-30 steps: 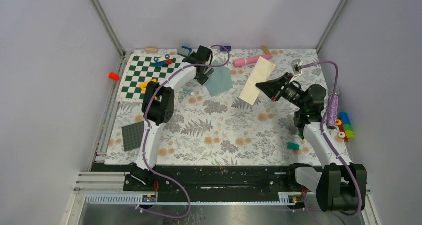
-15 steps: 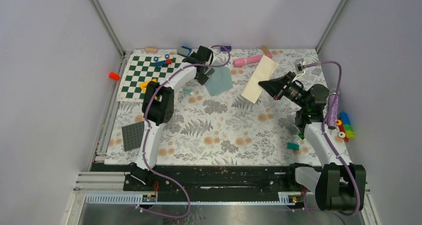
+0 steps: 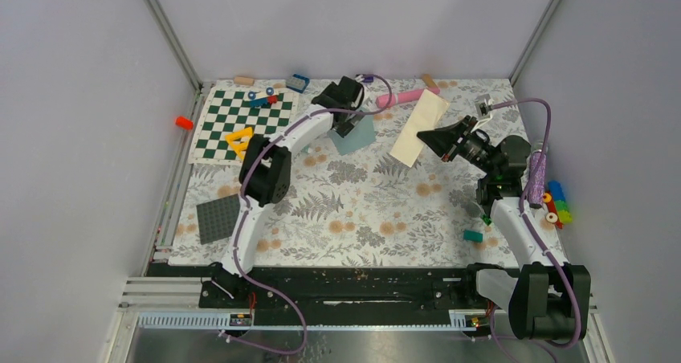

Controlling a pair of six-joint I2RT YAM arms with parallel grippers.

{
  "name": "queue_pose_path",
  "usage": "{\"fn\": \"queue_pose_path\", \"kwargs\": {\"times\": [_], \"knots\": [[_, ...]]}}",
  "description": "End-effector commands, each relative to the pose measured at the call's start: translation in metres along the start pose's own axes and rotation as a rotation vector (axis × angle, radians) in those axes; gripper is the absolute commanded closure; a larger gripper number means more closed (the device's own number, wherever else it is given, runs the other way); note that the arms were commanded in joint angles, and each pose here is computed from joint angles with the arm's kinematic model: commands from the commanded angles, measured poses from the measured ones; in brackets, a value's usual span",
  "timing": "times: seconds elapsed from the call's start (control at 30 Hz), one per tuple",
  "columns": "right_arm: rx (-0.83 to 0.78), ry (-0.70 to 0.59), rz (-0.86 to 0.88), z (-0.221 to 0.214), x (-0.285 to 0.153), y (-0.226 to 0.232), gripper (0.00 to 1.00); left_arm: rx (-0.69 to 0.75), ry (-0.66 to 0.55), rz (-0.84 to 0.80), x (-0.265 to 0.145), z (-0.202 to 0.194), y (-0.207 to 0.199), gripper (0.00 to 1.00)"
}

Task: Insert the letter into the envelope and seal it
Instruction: Move the solid glue at the center of the board, then move the envelope to the center of the board.

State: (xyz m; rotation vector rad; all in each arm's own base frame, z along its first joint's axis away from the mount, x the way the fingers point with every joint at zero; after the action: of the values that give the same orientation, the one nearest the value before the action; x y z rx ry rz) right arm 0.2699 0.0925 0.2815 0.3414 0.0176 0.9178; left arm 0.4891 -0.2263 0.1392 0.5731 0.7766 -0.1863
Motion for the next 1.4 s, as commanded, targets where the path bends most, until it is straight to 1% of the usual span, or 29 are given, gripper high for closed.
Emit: {"fn": "queue_pose_path", "kwargs": {"times": [0.0,0.2,0.53,0.73,0.93,1.0,1.1,1.37], "knots": [[-0.059,-0.031,0.028,0.014,0.001,0.003,1.00,0.052,-0.005,0.040,0.007,0.002,-0.017,0.01],[-0.063,-0.034,0.027,0.015,0.000,0.003,1.00,0.121,0.036,0.030,0.010,-0.012,-0.032,0.01],[-0.064,-0.041,0.028,0.016,-0.001,0.004,1.00,0.277,0.090,-0.030,-0.001,-0.038,-0.069,0.01],[-0.056,-0.047,0.022,0.018,-0.002,0.003,1.00,0.337,0.120,-0.100,-0.017,-0.059,-0.083,0.01],[-0.029,-0.091,0.007,0.031,-0.009,0.000,1.00,0.361,0.136,-0.187,-0.041,-0.080,-0.090,0.01],[-0.034,-0.108,-0.009,0.038,-0.013,-0.001,1.00,0.367,0.125,-0.228,-0.050,-0.085,-0.092,0.01],[-0.031,-0.138,-0.042,0.046,-0.021,-0.005,1.00,0.384,0.066,-0.280,-0.062,-0.087,-0.095,0.01],[0.017,-0.175,-0.118,0.058,-0.033,-0.018,1.00,0.361,-0.129,-0.425,-0.107,-0.066,-0.092,0.01]]}}
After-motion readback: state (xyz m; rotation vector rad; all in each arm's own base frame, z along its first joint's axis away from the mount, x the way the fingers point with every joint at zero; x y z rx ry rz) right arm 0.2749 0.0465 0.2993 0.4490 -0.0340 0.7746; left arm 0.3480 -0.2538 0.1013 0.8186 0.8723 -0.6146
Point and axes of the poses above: each gripper's point midway between its finger pads, its own x axis out along the fingers, its own y axis along the line the jaws close on, z = x × y, the point moved 7 cm from there along -x, back along the fingers, and after that the axes turned 9 degrees about -x, right-handed, at the moved point
